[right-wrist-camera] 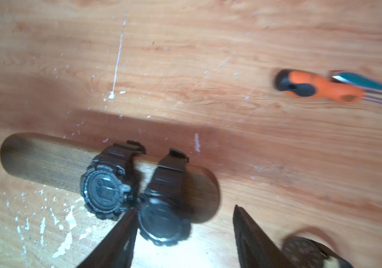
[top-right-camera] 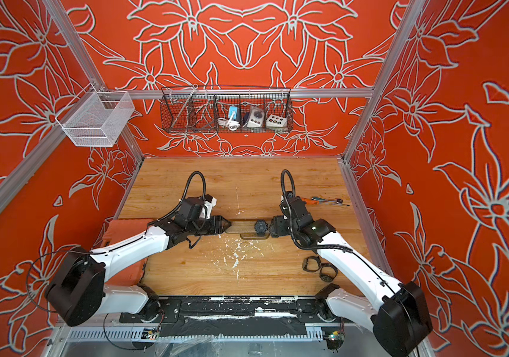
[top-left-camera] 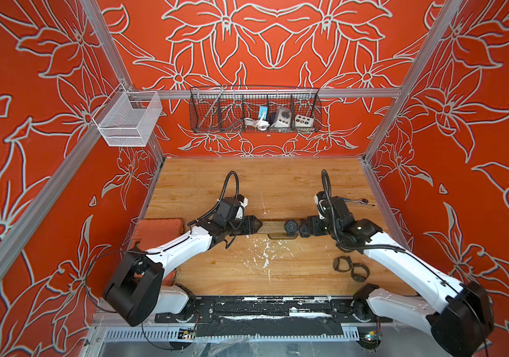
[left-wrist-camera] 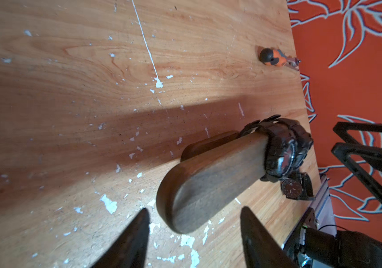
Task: Place watch on stand
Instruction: Place the watch on the stand.
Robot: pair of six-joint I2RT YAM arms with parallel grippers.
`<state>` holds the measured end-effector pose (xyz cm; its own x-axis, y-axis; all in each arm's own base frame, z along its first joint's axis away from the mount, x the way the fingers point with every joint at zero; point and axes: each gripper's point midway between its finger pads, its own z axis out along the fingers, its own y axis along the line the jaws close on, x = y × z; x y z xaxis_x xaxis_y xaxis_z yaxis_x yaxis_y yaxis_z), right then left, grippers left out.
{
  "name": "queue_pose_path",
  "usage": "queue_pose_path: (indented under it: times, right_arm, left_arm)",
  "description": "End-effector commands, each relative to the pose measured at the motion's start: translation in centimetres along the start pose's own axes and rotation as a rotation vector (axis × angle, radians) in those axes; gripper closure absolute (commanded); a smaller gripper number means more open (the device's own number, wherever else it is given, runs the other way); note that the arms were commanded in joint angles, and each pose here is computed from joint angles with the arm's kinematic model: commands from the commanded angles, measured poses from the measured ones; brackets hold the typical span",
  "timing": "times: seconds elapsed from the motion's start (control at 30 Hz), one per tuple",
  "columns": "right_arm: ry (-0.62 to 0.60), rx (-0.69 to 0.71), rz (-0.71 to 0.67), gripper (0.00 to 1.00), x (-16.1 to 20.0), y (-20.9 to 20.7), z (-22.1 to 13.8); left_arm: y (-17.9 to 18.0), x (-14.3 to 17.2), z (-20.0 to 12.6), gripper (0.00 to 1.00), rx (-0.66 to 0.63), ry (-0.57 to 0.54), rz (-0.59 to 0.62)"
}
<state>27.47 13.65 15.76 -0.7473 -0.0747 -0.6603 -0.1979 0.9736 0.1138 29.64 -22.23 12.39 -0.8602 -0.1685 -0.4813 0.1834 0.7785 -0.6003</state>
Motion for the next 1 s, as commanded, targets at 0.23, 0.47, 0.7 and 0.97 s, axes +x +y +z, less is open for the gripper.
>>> queue_pose_path:
  times: [0.23,0.47,0.7,0.97]
  right_arm:
    - [0.055,0.271,0.209,0.33,2.9,-7.6,-2.8]
    - [0.164,0.359,0.310,0.38,5.8,-10.7,-3.0]
    - [0.224,0.393,0.354,0.39,7.3,-11.5,-2.4]
    - [0.278,0.413,0.365,0.41,9.0,-11.8,-1.3]
  left_arm:
    - [1.7,-0.3,-3.5,0.27,-0.099,-0.122,-0.003]
    - [3.0,0.1,-6.2,0.25,-0.124,-0.222,-0.027]
    - [4.0,0.7,-7.7,0.24,-0.147,-0.273,-0.029]
    - [4.5,1.2,-8.4,0.23,-0.143,-0.296,-0.030]
